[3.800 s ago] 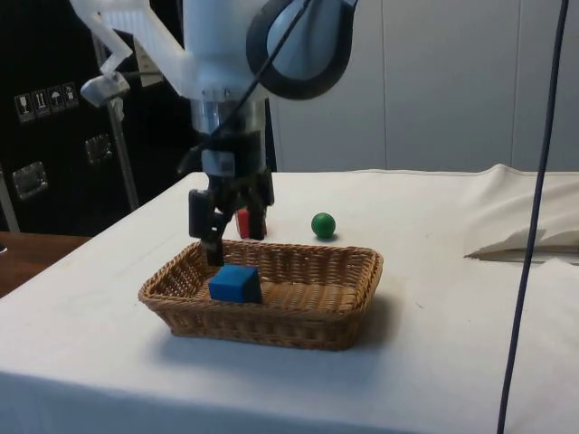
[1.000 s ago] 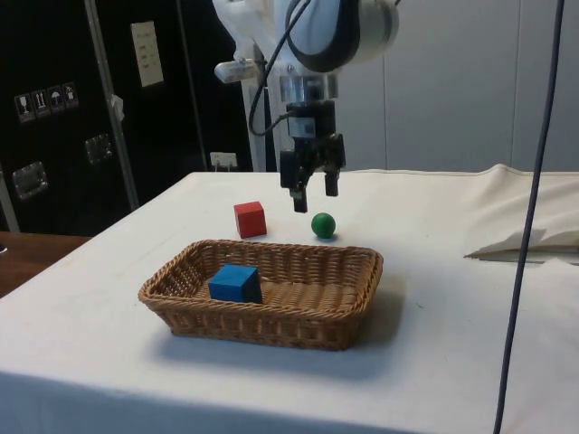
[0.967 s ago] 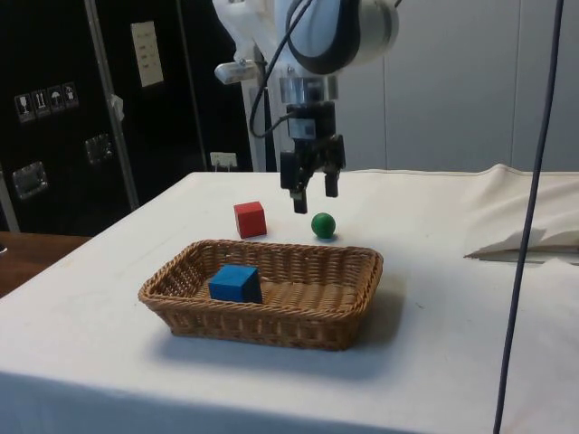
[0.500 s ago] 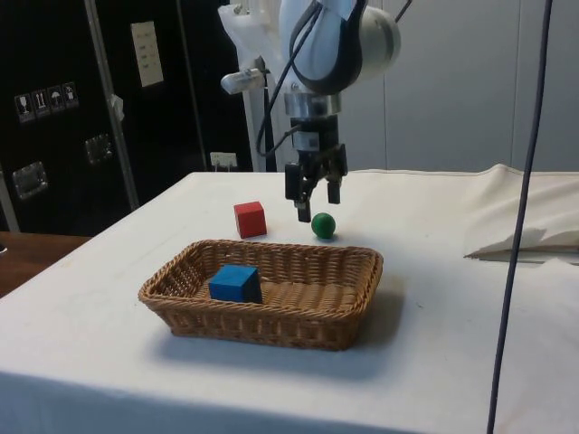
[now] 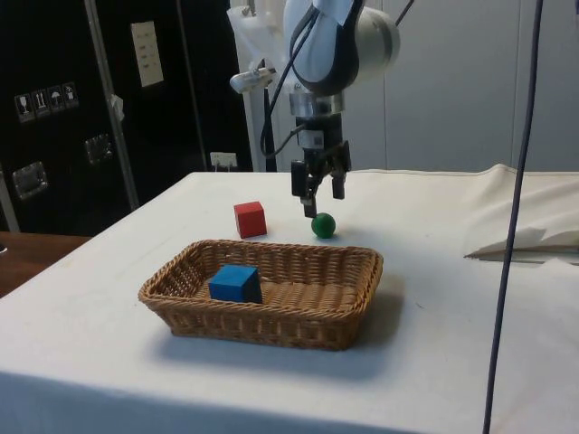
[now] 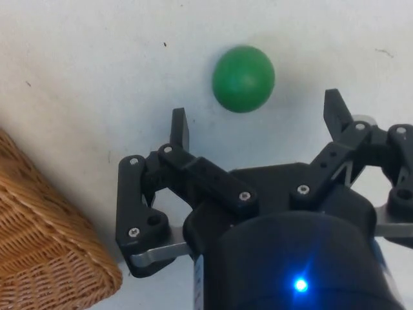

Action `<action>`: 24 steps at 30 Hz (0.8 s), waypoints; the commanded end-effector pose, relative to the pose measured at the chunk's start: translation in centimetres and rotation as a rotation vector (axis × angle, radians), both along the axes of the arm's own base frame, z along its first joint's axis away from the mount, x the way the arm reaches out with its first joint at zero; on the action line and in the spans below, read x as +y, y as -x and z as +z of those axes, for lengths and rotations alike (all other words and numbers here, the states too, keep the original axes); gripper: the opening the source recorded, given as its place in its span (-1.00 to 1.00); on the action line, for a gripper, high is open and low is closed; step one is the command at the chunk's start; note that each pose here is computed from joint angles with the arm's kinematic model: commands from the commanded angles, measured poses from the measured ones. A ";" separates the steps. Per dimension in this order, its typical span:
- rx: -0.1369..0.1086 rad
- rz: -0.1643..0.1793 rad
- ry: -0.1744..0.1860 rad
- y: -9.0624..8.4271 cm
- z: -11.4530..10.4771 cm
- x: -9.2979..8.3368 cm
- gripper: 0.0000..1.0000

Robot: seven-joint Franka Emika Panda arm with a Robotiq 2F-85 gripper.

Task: Place all non-red objects into the basket.

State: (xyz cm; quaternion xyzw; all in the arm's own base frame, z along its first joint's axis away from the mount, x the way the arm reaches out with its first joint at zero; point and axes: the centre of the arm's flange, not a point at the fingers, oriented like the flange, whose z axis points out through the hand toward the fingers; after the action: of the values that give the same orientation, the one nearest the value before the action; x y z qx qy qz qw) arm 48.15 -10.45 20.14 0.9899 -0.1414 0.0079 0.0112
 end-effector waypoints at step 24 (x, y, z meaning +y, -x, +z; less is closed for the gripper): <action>-0.007 -0.003 -0.004 -0.7 -2.3 -0.9 1.00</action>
State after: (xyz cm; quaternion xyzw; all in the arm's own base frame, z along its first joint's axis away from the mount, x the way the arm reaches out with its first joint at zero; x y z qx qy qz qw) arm 48.74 -11.32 17.61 0.9896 -0.1431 0.0054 0.0156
